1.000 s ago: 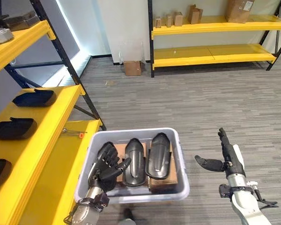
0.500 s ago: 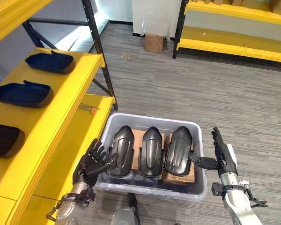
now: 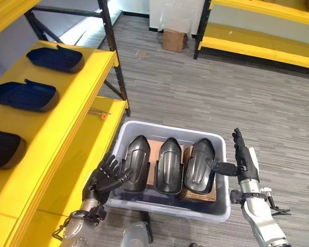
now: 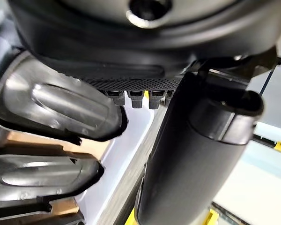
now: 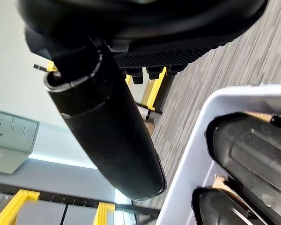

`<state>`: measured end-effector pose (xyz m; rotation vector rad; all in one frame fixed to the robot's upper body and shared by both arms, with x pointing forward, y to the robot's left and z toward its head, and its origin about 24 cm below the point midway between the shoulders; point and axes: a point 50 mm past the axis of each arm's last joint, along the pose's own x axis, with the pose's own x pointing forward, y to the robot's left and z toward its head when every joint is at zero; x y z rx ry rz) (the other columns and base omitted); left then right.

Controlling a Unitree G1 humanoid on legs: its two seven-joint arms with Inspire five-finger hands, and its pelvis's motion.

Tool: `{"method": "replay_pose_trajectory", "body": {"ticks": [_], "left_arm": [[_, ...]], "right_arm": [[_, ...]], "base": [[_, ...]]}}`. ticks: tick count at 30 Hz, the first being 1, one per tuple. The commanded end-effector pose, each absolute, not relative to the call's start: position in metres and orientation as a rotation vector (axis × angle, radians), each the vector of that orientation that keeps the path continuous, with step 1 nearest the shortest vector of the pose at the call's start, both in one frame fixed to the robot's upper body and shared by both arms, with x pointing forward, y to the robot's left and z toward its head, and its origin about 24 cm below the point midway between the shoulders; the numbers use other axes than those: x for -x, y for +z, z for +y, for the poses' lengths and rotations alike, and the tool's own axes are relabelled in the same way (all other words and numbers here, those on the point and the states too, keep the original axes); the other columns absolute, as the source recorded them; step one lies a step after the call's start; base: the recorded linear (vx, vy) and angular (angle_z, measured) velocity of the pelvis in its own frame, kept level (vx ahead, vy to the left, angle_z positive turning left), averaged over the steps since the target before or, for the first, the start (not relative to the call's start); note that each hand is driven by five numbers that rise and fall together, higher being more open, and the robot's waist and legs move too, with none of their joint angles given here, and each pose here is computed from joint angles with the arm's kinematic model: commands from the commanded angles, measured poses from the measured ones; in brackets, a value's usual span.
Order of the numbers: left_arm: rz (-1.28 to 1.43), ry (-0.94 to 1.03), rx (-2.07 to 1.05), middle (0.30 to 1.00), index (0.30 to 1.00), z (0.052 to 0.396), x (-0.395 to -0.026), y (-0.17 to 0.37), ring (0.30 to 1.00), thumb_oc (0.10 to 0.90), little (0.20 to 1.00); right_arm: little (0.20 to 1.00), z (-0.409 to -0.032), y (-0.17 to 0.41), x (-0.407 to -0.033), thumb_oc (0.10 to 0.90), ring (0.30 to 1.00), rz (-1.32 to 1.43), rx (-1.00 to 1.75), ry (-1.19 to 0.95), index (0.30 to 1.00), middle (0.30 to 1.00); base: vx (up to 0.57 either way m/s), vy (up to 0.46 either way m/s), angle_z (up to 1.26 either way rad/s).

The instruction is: Move parts from the plastic box to the shelf.

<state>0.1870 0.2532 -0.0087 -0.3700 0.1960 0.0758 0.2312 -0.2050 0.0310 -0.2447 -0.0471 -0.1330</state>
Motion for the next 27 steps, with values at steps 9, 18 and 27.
{"method": "replay_pose_trajectory", "body": {"ticks": [9, 18, 27], "left_arm": [[0.023, -0.06, 0.345, 1.0, 1.0, 0.229, -0.212, 0.027, 1.0, 0.9, 1.0], [0.047, -0.019, 0.348, 1.0, 1.0, 0.233, -0.204, 0.023, 1.0, 0.9, 1.0], [0.064, 0.041, 0.344, 1.0, 1.0, 0.242, -0.197, 0.018, 1.0, 0.9, 1.0]], "right_arm": [[1.0, -0.229, 0.069, -0.239, 0.9, 1.0, -0.238, 0.273, -0.218, 1.0, 1.0], [1.0, -0.229, 0.057, -0.233, 0.9, 1.0, -0.164, 0.278, -0.204, 1.0, 1.0], [1.0, -0.223, 0.054, -0.233, 0.9, 1.0, -0.153, 0.259, -0.145, 1.0, 1.0]], "base": [[0.0, -0.135, 0.18], [0.04, -0.052, -0.03], [0.03, -0.11, 0.02]]}}
